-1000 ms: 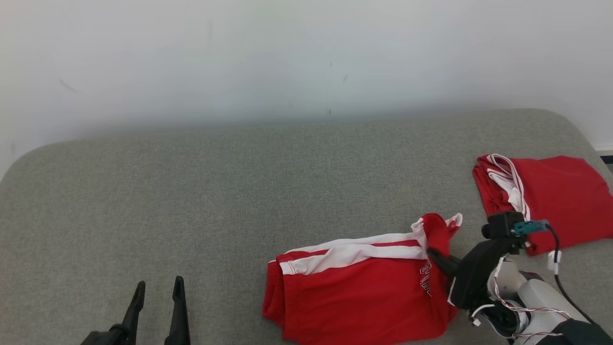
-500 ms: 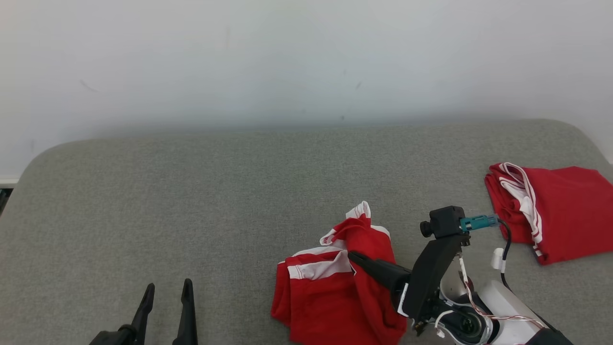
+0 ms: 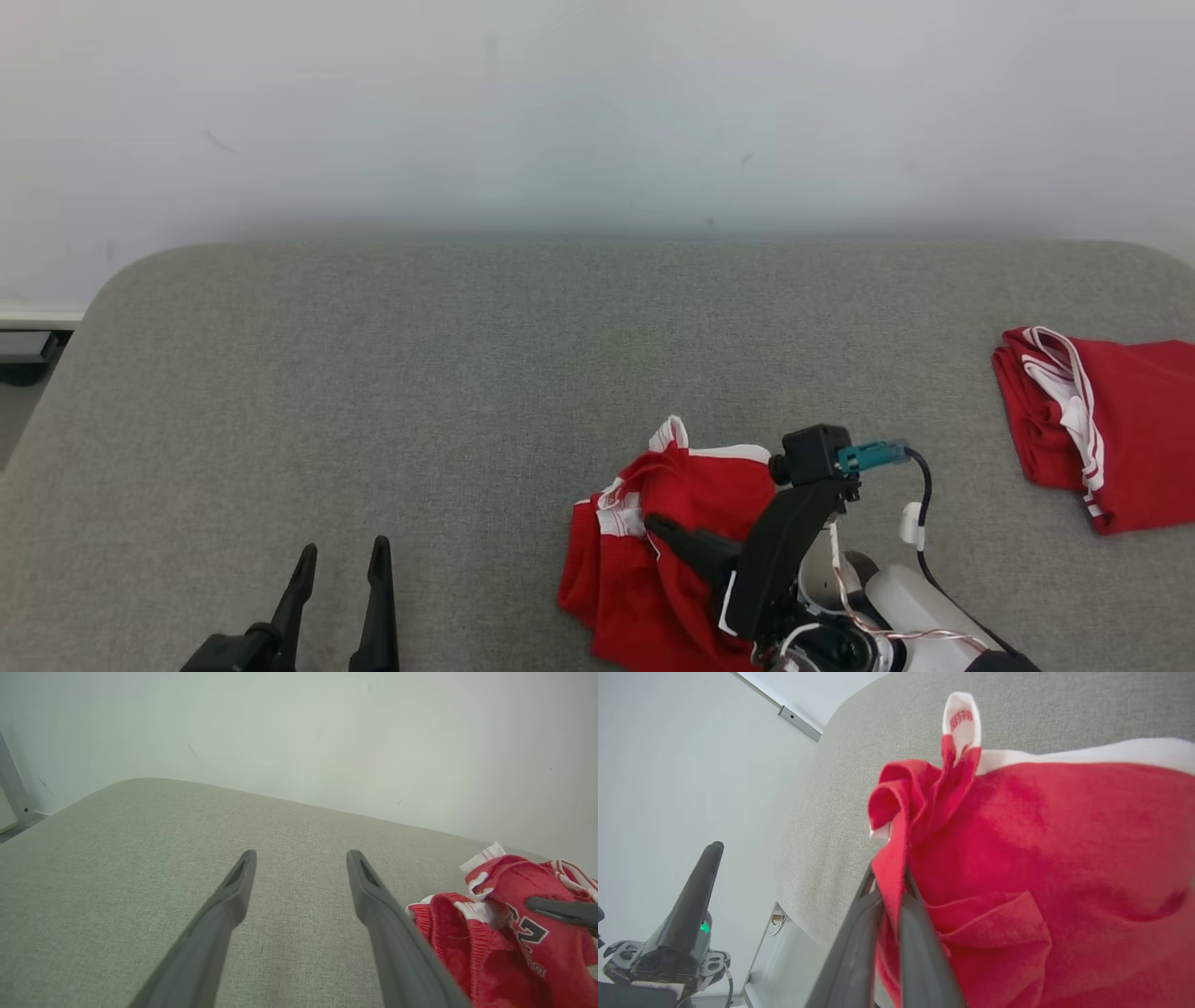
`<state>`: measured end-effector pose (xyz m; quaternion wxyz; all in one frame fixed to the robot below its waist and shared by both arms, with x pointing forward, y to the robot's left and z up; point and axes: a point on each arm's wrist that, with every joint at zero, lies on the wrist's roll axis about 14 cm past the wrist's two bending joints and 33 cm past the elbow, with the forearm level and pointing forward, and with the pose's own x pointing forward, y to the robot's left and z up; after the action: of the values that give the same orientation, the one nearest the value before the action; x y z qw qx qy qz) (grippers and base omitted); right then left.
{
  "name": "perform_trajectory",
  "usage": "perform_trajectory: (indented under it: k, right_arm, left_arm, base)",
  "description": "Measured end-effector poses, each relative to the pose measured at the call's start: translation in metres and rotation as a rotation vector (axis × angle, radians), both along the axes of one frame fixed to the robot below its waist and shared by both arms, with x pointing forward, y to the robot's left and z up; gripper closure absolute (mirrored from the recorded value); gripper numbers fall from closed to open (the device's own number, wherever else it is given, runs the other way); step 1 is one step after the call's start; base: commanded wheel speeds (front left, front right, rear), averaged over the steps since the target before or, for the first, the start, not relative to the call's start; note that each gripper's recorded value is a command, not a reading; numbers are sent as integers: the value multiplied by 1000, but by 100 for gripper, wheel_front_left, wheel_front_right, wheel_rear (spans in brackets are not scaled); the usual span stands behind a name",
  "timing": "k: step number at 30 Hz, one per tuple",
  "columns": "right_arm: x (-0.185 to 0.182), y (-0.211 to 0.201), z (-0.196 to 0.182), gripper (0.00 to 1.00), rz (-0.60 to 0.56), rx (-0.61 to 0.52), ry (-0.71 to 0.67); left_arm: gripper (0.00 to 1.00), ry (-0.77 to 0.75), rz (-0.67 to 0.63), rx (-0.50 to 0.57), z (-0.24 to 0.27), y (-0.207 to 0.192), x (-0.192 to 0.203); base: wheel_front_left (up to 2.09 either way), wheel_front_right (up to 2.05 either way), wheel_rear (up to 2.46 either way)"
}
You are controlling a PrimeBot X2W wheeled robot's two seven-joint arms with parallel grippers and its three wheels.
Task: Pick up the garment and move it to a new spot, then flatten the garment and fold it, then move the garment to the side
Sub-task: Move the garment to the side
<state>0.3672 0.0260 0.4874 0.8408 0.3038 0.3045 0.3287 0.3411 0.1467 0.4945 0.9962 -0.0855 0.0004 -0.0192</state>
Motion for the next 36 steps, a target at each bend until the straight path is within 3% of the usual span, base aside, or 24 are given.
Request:
perform_trajectory:
  k: [6, 11, 12, 13, 14, 18, 24, 31, 36]
  right_arm:
    - [-1, 4, -26, 100, -9, -65, 56]
    - [5, 7, -24, 100, -17, -66, 42]
    - [6, 7, -23, 89, -20, -65, 38]
    - [6, 7, -23, 58, -21, -65, 37]
    - [6, 7, -23, 0, -22, -63, 37]
    - [5, 8, -16, 0, -20, -32, 22]
    - [24, -17, 13, 0, -121, 26, -80]
    - [44, -93, 6, 0, -245, -191, -190]
    - [40, -104, -7, 0, -226, -299, -195]
  left_arm:
    - [0, 6, 14, -3, -1, 3, 1]
    - [0, 9, 22, -3, -2, 6, 2]
    - [0, 10, 23, -2, -2, 6, 1]
    - [0, 10, 24, -2, -2, 7, 1]
    - [0, 11, 26, -2, -3, 7, 1]
    - [0, 11, 27, -9, -3, 8, 2]
    - [0, 3, 13, -15, 0, 3, 4]
    - [0, -1, -4, -21, 1, -3, 6]
    - [0, -2, -12, -19, 1, -5, 6]
  base:
    - [0, 0, 0]
    - [0, 0, 0]
    - [0, 0, 0]
    - [0, 0, 0]
    - [0, 0, 0]
    - [0, 0, 0]
    - [0, 0, 0]
    - [0, 0, 0]
    - [0, 0, 0]
